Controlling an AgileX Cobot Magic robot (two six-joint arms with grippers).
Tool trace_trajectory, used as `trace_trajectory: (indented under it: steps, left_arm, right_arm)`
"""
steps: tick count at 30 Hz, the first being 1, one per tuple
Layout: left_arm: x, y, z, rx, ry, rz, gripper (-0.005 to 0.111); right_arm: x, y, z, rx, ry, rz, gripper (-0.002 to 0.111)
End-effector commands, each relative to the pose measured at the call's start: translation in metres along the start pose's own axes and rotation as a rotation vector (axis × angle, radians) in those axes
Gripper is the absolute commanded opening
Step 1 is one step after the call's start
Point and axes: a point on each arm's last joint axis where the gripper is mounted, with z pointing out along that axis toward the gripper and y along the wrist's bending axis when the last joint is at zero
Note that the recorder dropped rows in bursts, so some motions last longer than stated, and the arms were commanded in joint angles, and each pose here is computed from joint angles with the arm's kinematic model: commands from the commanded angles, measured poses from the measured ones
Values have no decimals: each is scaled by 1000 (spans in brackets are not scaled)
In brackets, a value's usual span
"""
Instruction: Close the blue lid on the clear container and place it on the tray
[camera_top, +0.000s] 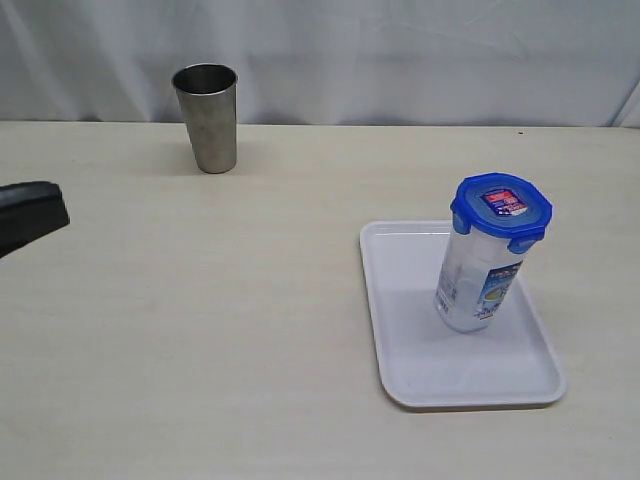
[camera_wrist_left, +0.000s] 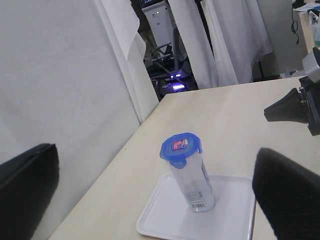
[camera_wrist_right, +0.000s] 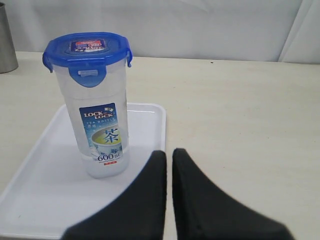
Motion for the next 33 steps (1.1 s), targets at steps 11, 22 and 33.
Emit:
trace_trajectory:
  steps: [11, 22, 33]
  left_arm:
    - [0, 0, 0, -10, -5, -9, 99]
    - [-27, 19, -9, -220, -322, -236, 99]
    - [2, 23, -30, -514, -613, -375, 99]
  right_arm:
    - [1, 0, 0, 6, -3, -4, 5]
    - [1, 0, 0, 6, -3, -4, 5]
    - [1, 0, 0, 6, -3, -4, 5]
